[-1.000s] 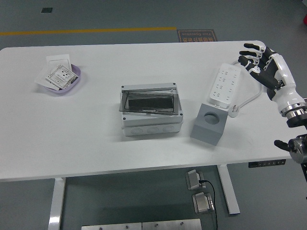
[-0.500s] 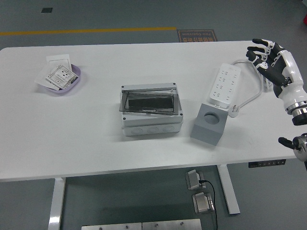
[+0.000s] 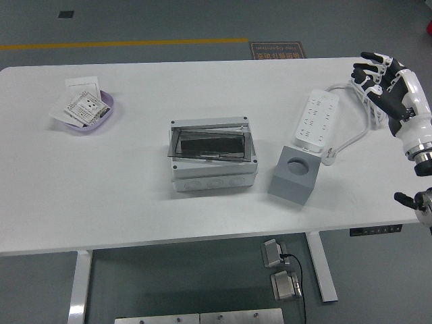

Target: Pick up the cylinder from the cube,place it in the box,flap close box

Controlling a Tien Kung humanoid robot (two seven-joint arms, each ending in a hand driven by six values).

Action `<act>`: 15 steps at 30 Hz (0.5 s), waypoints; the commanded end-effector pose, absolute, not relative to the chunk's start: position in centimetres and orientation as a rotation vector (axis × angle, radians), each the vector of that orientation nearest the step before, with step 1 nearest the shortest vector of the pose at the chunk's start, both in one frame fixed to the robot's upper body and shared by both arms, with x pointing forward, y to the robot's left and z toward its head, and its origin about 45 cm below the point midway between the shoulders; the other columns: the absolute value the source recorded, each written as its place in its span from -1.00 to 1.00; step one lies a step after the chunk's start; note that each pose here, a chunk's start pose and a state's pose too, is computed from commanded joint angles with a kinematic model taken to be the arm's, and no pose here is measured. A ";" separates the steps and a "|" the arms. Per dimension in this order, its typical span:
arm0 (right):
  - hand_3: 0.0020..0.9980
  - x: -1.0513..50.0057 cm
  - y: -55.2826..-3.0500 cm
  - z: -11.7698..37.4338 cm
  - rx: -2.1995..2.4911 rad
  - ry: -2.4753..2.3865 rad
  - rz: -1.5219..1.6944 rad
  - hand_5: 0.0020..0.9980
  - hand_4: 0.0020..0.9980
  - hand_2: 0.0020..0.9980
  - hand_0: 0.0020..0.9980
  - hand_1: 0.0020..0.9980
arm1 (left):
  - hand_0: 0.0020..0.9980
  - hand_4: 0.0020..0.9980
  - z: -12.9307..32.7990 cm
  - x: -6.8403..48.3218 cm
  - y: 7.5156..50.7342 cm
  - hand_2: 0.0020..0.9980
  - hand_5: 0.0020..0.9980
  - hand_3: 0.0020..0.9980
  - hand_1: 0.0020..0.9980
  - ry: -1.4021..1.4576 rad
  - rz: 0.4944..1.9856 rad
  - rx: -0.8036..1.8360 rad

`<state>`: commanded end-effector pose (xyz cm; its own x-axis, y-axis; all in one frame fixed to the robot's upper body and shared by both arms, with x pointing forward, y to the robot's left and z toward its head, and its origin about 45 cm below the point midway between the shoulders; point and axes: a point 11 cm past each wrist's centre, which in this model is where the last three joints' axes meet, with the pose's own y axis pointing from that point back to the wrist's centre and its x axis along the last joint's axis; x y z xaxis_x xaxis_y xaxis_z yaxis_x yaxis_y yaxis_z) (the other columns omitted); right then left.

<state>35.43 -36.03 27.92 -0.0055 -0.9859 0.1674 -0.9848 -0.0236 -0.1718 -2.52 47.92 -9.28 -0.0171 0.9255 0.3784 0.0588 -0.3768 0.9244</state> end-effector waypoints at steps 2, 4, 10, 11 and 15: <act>0.45 35.4 -36.1 28.0 -2.210 2.193 -0.381 -0.38 0.54 0.36 0.47 0.29 | 0.17 0.46 -9.3 -2.7 48.0 0.25 -0.31 0.31 0.26 1.065 1.487 1.522; 0.45 35.4 -36.2 28.0 -2.208 2.195 -0.382 -0.38 0.54 0.36 0.47 0.29 | 0.17 0.46 -9.2 -2.8 48.0 0.25 -0.31 0.31 0.26 1.067 1.489 1.522; 0.44 35.4 -36.5 28.0 -2.202 2.203 -0.381 -0.38 0.52 0.36 0.48 0.30 | 0.17 0.46 -9.2 -3.0 48.2 0.25 -0.31 0.31 0.26 1.072 1.500 1.520; 0.44 35.4 -36.5 28.0 -2.201 2.204 -0.380 -0.38 0.52 0.36 0.48 0.30 | 0.17 0.46 -9.2 -3.0 48.2 0.25 -0.31 0.31 0.26 1.072 1.501 1.520; 0.44 35.6 -36.8 27.9 -2.200 2.211 -0.375 -0.37 0.51 0.36 0.49 0.30 | 0.17 0.46 -9.2 -3.2 48.2 0.25 -0.31 0.31 0.26 1.079 1.505 1.518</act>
